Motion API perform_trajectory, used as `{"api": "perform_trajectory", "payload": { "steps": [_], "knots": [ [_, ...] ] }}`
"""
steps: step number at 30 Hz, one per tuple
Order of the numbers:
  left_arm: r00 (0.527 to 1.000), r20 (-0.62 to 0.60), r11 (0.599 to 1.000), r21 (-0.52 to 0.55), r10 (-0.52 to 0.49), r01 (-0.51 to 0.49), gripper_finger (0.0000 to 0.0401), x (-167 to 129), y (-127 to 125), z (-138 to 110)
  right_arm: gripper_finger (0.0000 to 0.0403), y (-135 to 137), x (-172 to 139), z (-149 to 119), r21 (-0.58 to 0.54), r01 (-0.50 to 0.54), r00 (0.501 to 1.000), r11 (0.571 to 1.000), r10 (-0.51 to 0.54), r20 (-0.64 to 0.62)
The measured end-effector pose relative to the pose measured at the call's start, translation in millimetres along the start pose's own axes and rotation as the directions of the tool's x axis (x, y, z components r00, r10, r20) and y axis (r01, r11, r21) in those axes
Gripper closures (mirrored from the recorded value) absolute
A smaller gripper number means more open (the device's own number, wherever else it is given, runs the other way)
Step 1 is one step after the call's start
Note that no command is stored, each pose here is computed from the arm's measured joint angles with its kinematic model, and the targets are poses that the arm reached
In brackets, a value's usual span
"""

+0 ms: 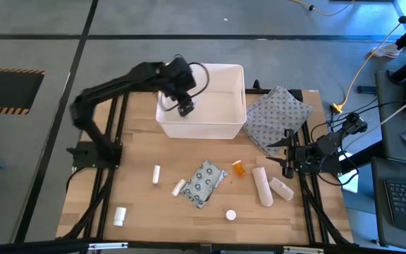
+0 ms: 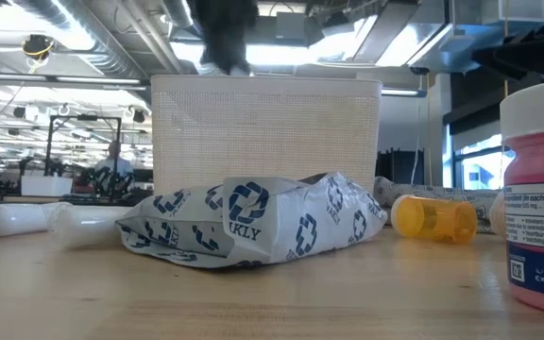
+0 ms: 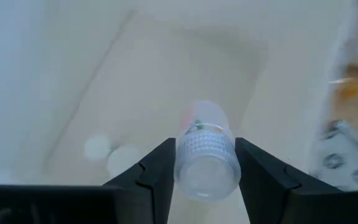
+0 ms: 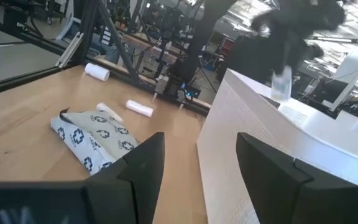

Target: Pick & place medical supplies in basket/bin

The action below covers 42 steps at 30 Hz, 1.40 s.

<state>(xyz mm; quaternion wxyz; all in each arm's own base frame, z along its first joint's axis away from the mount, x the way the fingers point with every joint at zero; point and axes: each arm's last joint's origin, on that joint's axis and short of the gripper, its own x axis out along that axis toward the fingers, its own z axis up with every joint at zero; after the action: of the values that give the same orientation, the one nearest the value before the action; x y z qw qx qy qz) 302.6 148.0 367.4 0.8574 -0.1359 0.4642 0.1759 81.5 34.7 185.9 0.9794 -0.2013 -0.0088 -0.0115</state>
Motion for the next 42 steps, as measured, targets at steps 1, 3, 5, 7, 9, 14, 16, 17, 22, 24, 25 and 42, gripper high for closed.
{"api": "perform_trajectory", "payload": {
  "steps": [1, 3, 5, 7, 9, 14, 16, 17, 22, 24, 25, 42],
  "knots": [
    [0.999, -0.049, 1.0, -0.011, 0.013, -0.013, 0.0257, 9, 6, 3, 0.0201, 0, 0, 0, 0.006, -0.001, 1.0, 1.0, 0.001, -0.002],
    [0.989, -0.142, 0.999, -0.027, 0.037, -0.041, 0.0257, 28, 17, 7, 0.0201, 0, 0, -1, 0.023, -0.004, 1.0, 1.0, 0.004, -0.008],
    [0.975, -0.215, 0.997, -0.036, 0.055, -0.064, 0.0257, 47, 26, 10, 0.0201, 1, 0, -2, 0.036, -0.009, 1.0, 0.999, 0.01, -0.021],
    [0.963, -0.266, 0.997, -0.03, 0.055, -0.065, 0.0257, 66, 31, 10, 0.0201, 2, 0, -4, 0.048, -0.015, 0.999, 0.999, 0.017, -0.039],
    [0.95, -0.307, 0.998, -0.007, 0.051, -0.056, 0.0257, 83, 32, 9, 0.0201, 2, 0, -6, 0.059, -0.019, 0.998, 0.998, 0.022, -0.051],
    [0.92, -0.387, 0.997, 0.062, 0.057, -0.036, 0.0257, 117, 33, 5, 0.0201, 3, 0, -7, 0.055, -0.024, 0.997, 0.998, 0.028, -0.066],
    [0.911, -0.408, 0.996, 0.084, 0.06, -0.028, 0.0257, 126, 33, 3, 0.0201, 3, 0, -7, 0.055, -0.024, 0.997, 0.998, 0.028, -0.067],
    [0.906, -0.418, 0.996, 0.091, 0.06, -0.024, 0.0257, 130, 33, 3, 0.0201, 3, 0, -8, 0.054, -0.025, 0.997, 0.998, 0.029, -0.068],
    [0.89, -0.452, 0.99, 0.141, 0.065, 0.0, 0.0258, 144, 33, -1, 0.0201, 3, 0, -8, 0.054, -0.025, 0.997, 0.998, 0.029, -0.068],
    [0.881, -0.469, 0.988, 0.156, 0.064, 0.012, 0.0257, 148, 32, -2, 0.0201, 3, 0, -8, 0.053, -0.026, 0.997, 0.998, 0.03, -0.071],
    [0.877, -0.477, 0.986, 0.165, 0.065, 0.017, 0.0257, 151, 31, -3, 0.0201, 3, 0, -8, 0.053, -0.026, 0.997, 0.998, 0.03, -0.071],
    [0.848, -0.517, 0.972, 0.233, 0.12, 0.005, 0.0239, 172, 29, -8, 0.0201, 4, 0, -9, 0.069, -0.029, 0.996, 0.997, 0.035, -0.085]
  ]
}}
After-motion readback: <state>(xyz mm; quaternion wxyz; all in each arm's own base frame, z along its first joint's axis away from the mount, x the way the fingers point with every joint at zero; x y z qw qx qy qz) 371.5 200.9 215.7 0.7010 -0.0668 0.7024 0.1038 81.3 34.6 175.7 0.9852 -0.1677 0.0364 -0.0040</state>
